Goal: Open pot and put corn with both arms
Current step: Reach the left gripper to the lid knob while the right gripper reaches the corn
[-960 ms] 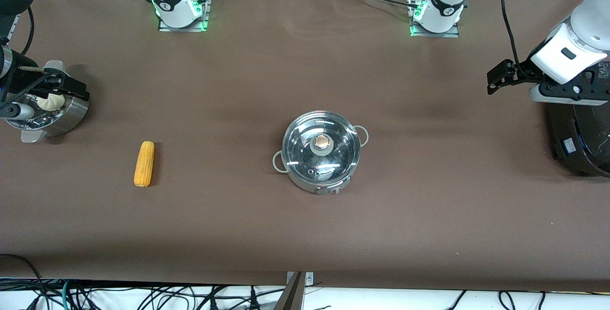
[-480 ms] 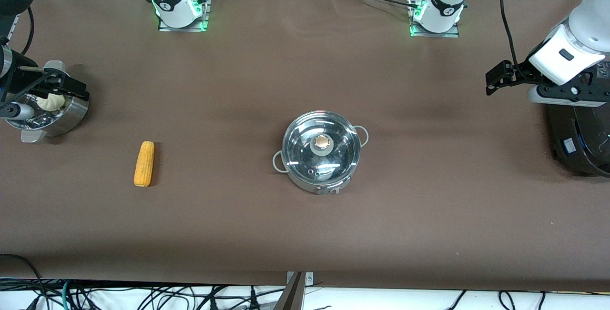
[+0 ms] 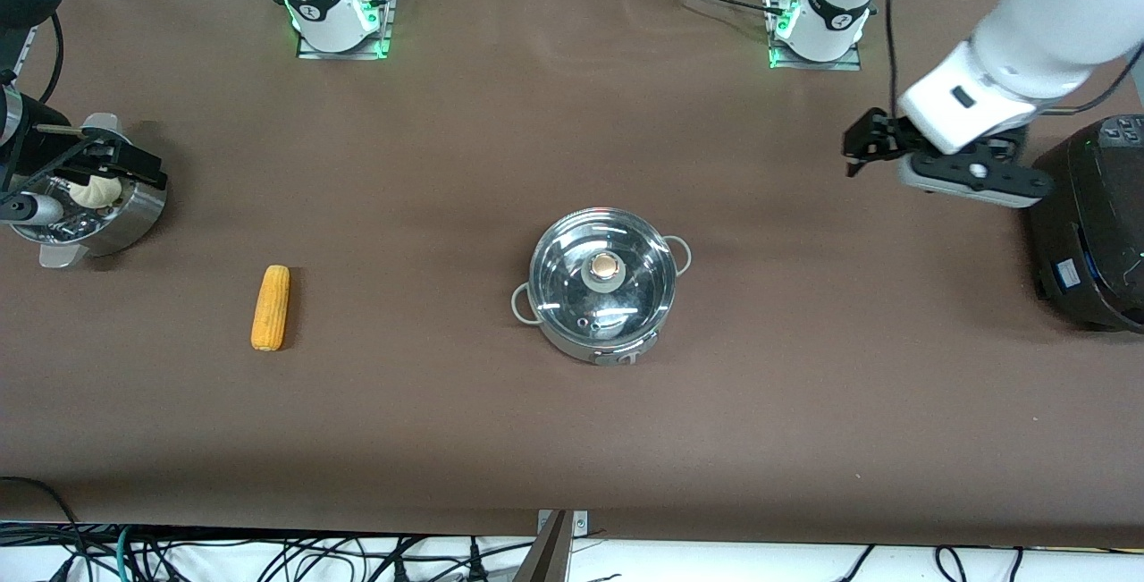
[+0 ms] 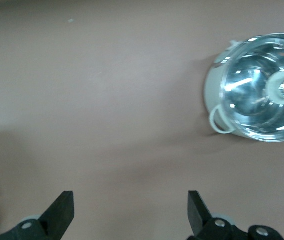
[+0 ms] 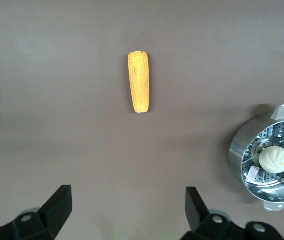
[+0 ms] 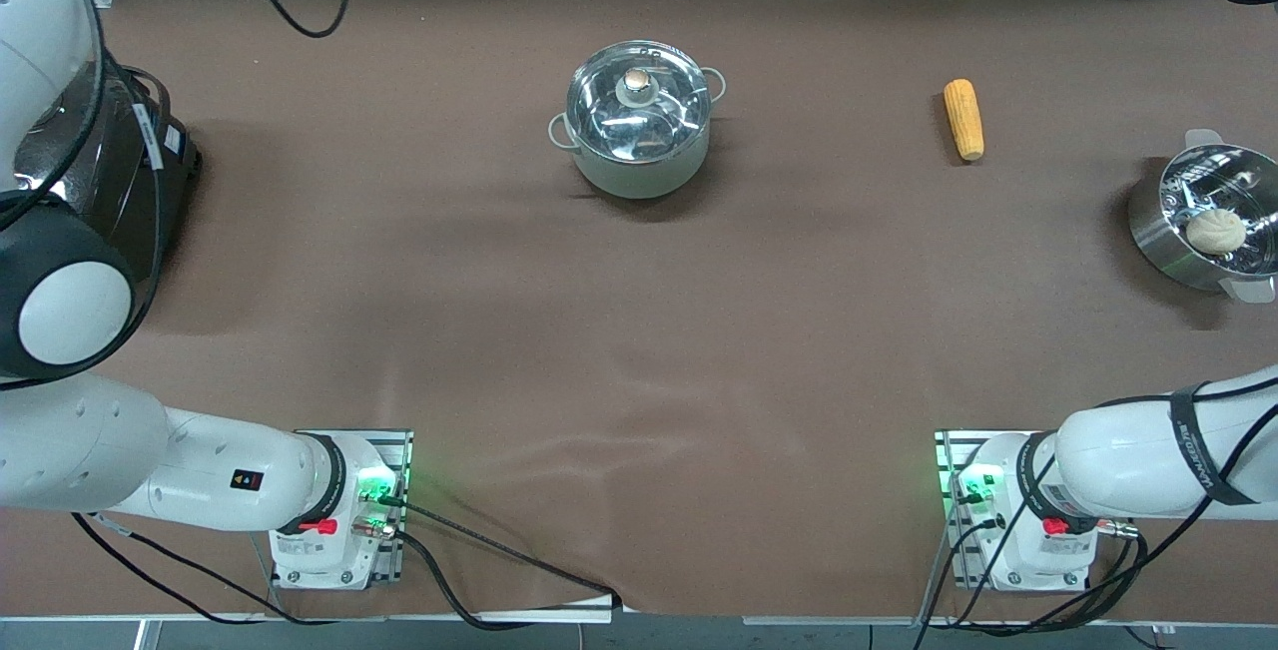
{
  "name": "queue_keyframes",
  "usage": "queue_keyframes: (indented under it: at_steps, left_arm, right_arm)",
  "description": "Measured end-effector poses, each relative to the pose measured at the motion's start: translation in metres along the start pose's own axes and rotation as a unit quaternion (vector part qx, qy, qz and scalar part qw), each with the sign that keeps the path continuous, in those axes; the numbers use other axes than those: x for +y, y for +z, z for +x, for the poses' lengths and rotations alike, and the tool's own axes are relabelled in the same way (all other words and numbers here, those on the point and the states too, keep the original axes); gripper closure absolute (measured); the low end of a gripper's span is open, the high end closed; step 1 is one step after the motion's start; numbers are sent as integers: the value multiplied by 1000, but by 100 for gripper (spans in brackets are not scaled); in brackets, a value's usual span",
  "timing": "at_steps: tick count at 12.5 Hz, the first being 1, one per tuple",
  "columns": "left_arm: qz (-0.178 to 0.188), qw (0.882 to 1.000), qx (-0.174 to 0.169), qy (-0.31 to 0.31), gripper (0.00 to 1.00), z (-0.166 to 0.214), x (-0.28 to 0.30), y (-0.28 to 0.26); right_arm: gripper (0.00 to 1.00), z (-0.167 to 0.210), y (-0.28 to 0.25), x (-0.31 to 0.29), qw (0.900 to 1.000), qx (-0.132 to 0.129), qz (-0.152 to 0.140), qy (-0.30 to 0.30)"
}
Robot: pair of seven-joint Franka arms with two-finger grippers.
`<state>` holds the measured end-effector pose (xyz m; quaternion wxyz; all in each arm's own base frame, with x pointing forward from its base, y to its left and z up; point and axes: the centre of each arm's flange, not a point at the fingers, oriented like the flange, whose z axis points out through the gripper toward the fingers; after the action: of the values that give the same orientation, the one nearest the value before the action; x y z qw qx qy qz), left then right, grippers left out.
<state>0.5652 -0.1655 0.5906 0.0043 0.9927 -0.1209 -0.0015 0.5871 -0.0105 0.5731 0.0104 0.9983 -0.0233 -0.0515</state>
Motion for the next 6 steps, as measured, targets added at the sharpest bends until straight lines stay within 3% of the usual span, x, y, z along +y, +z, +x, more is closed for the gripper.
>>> queue_keyframes:
  at_steps: [2,6]
  left_arm:
    - [-8,1000,-7,22,0,15,27,13]
    - [-66,997,-1,49,0,49,85,66]
  right_arm:
    - [0,0,0,4,1000,1,0,3]
    - [0,15,16,9,1000,3,1,8]
